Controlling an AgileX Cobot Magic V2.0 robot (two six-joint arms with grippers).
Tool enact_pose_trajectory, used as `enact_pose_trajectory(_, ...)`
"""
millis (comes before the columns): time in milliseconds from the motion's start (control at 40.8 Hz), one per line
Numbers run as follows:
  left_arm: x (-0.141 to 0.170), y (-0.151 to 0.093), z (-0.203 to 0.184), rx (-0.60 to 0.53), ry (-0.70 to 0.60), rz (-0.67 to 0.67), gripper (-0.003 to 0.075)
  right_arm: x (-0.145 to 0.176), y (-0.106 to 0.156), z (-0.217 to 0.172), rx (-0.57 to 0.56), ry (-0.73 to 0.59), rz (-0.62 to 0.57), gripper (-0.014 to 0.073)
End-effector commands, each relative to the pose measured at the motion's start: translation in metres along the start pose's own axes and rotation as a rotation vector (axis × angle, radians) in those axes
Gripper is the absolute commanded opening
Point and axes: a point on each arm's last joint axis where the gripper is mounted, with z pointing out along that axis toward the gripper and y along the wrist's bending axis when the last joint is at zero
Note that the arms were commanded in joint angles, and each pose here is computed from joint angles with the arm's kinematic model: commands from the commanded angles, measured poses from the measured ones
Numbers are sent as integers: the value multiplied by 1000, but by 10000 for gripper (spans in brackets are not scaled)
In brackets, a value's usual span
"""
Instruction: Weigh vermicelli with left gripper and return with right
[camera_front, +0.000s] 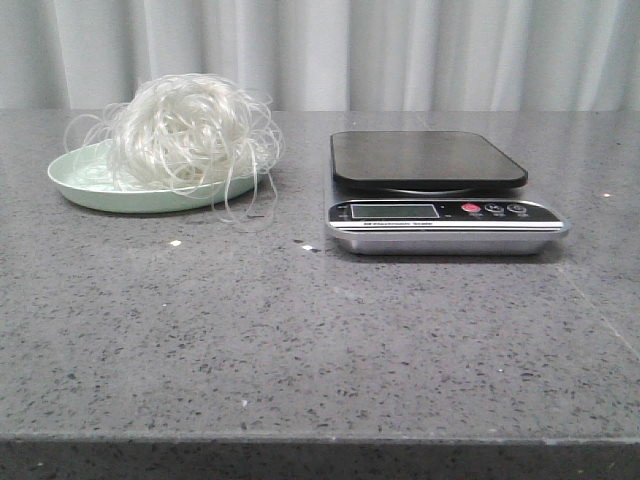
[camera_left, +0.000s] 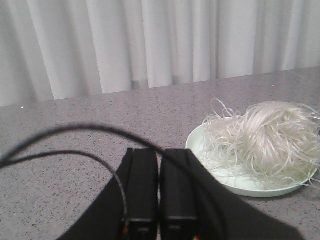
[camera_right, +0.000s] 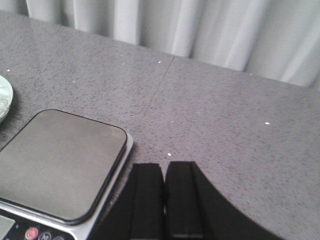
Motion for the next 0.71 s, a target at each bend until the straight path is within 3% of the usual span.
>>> enact_pose_trajectory(0, -15, 3, -1, -21, -87, -19, 137, 2, -1, -23, 16, -179, 2, 153)
enact_pose_trajectory(343, -15, 3, -1, -21, -87, -19, 137, 65, 4, -60, 13, -313, 45, 153)
enact_pose_trajectory(687, -15, 3, -1, -21, -87, -19, 137, 78, 5, -61, 14, -372, 52, 151)
